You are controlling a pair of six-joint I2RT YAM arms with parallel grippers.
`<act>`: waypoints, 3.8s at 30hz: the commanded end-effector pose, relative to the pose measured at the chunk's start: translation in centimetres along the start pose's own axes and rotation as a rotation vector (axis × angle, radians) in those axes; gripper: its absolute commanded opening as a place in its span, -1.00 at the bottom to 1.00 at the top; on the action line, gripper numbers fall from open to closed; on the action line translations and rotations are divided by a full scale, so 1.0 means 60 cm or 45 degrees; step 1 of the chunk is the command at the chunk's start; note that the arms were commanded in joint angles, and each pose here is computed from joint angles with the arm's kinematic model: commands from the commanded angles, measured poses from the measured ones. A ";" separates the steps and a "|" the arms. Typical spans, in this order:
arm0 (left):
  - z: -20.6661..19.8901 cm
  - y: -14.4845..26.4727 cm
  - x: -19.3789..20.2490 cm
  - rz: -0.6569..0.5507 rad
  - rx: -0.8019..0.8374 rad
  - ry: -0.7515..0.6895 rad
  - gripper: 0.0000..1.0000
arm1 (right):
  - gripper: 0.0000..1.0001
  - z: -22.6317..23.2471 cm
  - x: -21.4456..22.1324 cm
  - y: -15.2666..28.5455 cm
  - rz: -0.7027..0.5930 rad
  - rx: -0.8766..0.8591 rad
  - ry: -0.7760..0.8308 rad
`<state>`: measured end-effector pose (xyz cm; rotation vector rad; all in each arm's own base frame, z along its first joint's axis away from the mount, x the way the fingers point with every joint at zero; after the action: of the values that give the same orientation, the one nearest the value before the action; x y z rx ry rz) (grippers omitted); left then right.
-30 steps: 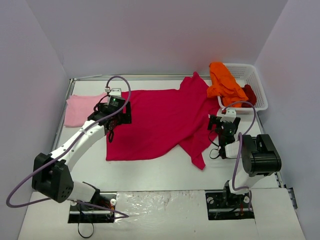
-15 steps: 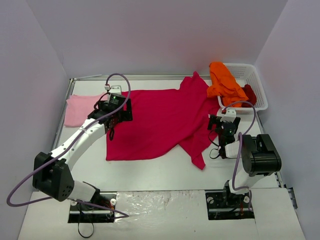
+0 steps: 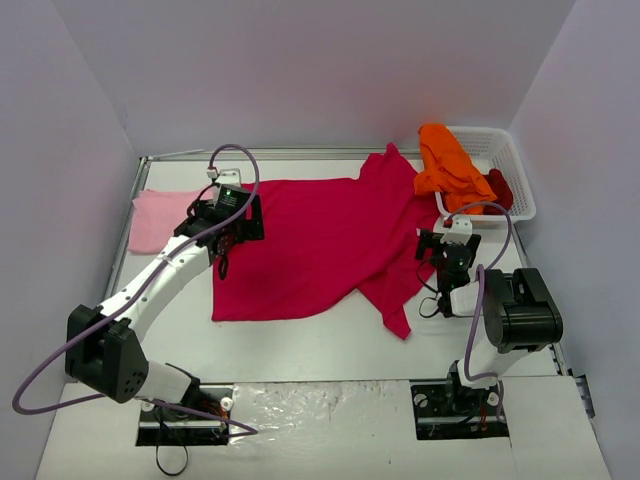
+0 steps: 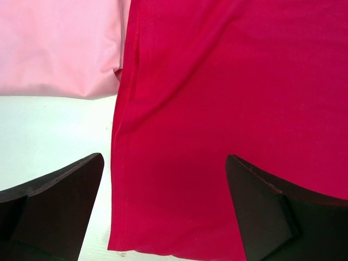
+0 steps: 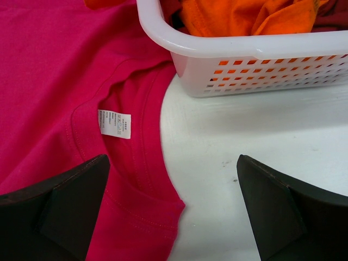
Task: Fold and stack the t-shirts
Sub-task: Flatten out the tshirt
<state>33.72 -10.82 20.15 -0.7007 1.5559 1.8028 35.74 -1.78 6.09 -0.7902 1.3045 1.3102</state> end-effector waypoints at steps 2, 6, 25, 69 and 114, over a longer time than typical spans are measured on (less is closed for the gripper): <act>0.008 0.025 -0.031 -0.044 -0.037 0.048 0.89 | 1.00 0.018 -0.074 -0.014 -0.220 -0.046 -0.050; 0.019 0.043 -0.050 -0.068 -0.061 0.054 0.89 | 1.00 0.018 -0.074 -0.014 -0.220 -0.046 -0.050; 0.125 0.064 -0.067 -0.170 -0.137 0.041 0.89 | 1.00 0.019 -0.073 -0.014 -0.219 -0.048 -0.049; 0.219 -0.030 -0.021 -0.098 -0.338 -0.329 0.89 | 1.00 0.016 -0.073 -0.013 -0.224 -0.019 -0.053; 0.150 -0.025 0.014 0.016 0.080 -0.501 0.89 | 1.00 0.129 -0.125 0.181 0.858 -0.765 0.340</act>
<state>35.12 -0.97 19.56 -0.3714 1.3214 1.8146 30.28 5.80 16.57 -0.9587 1.4554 2.2363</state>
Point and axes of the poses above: each gripper's point midway between its finger pads, its own y axis back along the fingers, its own z axis along the line the jaws close on, x = y × z, the point moved 3 cm from there along y, back along the fingers, and after that the axes turned 13 degrees about -y, right-handed, at the moved point
